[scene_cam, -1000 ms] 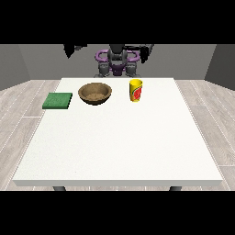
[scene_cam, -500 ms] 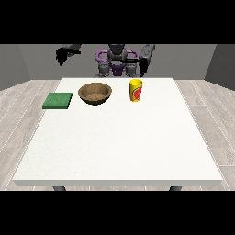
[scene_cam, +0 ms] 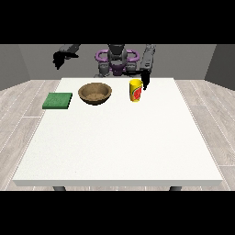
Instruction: Pick the cup and pour the ball into the bowl, then pick the bowl and place it on the pad
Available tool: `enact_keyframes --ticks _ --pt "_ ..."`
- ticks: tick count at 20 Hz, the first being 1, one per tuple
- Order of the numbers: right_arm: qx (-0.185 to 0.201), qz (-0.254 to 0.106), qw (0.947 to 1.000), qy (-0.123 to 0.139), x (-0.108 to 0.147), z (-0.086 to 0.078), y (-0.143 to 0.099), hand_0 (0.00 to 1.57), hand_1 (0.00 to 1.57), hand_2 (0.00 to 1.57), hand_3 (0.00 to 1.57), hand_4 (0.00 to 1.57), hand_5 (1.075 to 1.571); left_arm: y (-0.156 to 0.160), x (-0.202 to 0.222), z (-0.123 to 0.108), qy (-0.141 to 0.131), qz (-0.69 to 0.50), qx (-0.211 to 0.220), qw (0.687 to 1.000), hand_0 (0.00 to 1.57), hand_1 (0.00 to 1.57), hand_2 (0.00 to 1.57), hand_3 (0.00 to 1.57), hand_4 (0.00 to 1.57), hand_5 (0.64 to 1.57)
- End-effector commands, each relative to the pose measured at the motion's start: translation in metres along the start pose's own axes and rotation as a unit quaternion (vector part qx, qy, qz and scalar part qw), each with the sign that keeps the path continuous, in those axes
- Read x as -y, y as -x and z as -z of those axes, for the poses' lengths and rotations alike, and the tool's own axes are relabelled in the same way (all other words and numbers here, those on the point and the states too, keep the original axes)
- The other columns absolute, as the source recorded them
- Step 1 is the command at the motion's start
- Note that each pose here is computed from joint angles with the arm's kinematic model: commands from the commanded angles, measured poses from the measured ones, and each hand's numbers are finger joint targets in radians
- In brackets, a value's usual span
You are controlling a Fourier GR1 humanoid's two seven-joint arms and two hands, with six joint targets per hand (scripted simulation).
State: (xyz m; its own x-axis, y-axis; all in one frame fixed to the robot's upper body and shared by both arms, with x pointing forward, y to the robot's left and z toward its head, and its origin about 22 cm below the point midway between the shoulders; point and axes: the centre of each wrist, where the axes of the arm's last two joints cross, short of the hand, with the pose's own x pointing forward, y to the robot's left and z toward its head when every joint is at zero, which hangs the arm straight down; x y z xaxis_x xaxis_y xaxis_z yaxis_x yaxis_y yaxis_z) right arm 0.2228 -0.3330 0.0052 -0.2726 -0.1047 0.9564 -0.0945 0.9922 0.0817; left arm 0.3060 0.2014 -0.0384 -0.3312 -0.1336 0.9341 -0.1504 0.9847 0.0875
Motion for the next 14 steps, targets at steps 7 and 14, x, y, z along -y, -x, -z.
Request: enact_keyframes --ticks 7,14 --pt "0.042 0.006 0.9986 -0.033 0.026 0.019 -0.014 0.00 0.00 0.00 0.00 0.27 1.569 0.038 0.012 -0.006 -0.032 0.058 0.004 0.998 0.85 0.85 0.00 0.00 0.25 1.455" --pt "0.021 0.007 0.9996 -0.016 0.068 -0.004 -0.024 0.00 0.00 0.00 0.00 0.31 1.569 0.055 0.002 -0.019 -0.036 0.142 0.002 0.989 1.31 1.31 1.57 1.57 1.21 1.550"
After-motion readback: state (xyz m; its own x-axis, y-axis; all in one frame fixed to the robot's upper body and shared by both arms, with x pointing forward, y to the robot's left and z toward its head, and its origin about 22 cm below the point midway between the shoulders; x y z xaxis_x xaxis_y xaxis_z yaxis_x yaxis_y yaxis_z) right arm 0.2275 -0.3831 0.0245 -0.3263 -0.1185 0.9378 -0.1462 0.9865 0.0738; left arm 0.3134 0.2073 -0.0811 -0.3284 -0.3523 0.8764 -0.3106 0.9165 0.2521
